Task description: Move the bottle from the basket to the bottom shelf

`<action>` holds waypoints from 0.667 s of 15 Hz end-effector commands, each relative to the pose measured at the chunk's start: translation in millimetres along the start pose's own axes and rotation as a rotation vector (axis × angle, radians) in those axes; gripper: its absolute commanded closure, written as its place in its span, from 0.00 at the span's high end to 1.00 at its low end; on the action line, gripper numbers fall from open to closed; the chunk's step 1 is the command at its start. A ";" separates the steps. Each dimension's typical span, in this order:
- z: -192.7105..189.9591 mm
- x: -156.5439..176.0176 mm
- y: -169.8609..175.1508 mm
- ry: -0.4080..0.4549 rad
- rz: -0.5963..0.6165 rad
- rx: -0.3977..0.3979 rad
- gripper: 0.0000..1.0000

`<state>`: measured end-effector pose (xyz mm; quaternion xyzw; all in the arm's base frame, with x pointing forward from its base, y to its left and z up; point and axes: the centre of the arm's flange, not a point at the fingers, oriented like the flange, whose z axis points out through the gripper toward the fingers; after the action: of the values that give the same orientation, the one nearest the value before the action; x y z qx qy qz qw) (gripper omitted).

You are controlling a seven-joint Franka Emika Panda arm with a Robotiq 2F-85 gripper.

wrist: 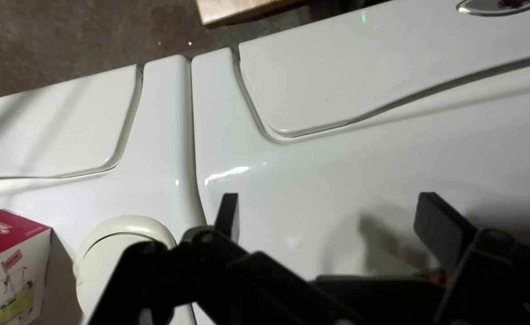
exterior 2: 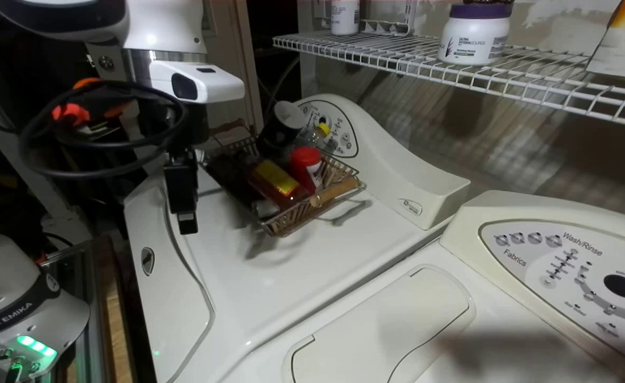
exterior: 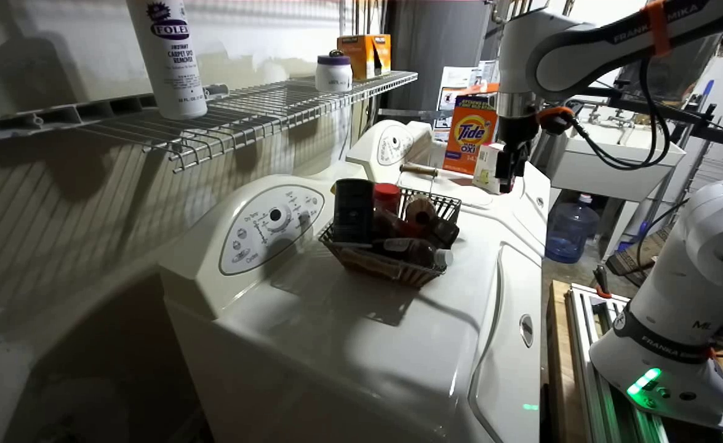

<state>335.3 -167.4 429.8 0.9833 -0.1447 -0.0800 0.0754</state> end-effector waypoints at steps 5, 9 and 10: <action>-45.5 -1.3 -89.9 0.033 0.278 0.218 1.00; -54.6 12.3 -125.6 0.005 0.486 0.257 1.00; -54.8 15.3 -131.5 -0.001 0.537 0.265 1.00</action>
<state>374.9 -56.1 457.4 0.9387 -0.3418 -0.0389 -0.0207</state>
